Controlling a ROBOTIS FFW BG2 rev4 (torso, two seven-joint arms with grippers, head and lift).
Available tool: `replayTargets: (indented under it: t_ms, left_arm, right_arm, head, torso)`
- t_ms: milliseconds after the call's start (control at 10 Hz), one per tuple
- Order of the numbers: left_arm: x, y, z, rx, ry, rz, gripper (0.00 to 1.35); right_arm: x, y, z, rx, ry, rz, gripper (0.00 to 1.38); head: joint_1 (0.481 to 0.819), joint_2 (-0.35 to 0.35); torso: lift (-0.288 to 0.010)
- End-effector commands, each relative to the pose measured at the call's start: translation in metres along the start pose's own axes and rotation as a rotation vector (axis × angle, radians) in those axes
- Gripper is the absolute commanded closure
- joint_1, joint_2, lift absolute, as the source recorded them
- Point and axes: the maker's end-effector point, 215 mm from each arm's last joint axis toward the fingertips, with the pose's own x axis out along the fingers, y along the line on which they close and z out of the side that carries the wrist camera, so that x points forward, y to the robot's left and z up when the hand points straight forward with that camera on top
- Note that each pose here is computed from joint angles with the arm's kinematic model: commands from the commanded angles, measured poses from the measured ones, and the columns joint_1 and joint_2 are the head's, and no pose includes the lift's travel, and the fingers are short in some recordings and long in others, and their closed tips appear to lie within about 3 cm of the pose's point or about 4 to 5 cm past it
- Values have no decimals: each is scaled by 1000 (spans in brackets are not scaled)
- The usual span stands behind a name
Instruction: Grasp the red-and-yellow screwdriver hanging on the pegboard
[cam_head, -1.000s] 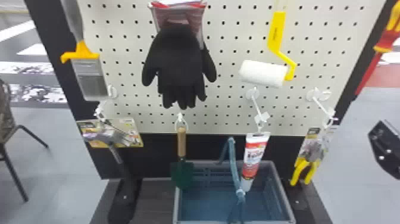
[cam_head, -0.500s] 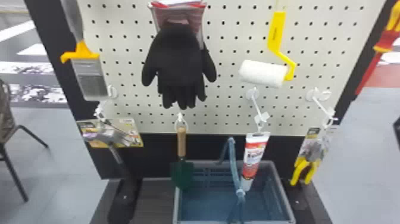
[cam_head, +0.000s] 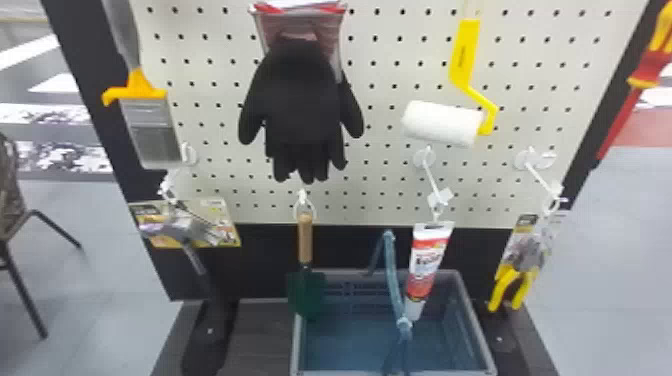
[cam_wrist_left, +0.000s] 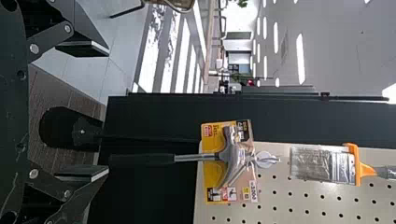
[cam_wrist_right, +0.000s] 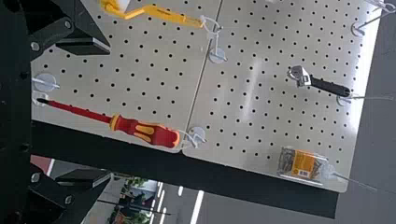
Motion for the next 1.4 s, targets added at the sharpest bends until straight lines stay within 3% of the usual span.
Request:
replayTargets:
  t_ms: [0, 300, 700, 900, 1000, 1300]
  left_arm:
    - [1, 0, 0, 1, -1, -2, 383]
    - [1, -1, 0, 1, 0, -2, 383]
    - [0, -1, -1, 0, 3, -3, 383]
    - [0, -1, -1, 1, 2, -4, 383]
    - [0, -1, 0, -2, 1, -2, 383]
    - [2, -2, 1, -1, -2, -4, 383]
  right_arm:
    - [1, -13, 9, -46, -17, -30, 335]
    - [1, -38, 19, -123, -36, -93, 335]
    - [3, -80, -6, -172, -5, -185, 335]
    - [9, -93, -27, -148, 13, -194, 331]
    - [20, -91, -50, -87, 27, -152, 323]
    - [49, -79, -52, -60, -46, -10, 320]
  head:
    - [549, 0]
    - [549, 0]
    - [549, 0]
    - [549, 0]
    - [549, 0]
    - [549, 0]
  torso:
    - [-100]
    - [-100]
    - [-100]
    - [-100]
    - [-100]
    - [-100]
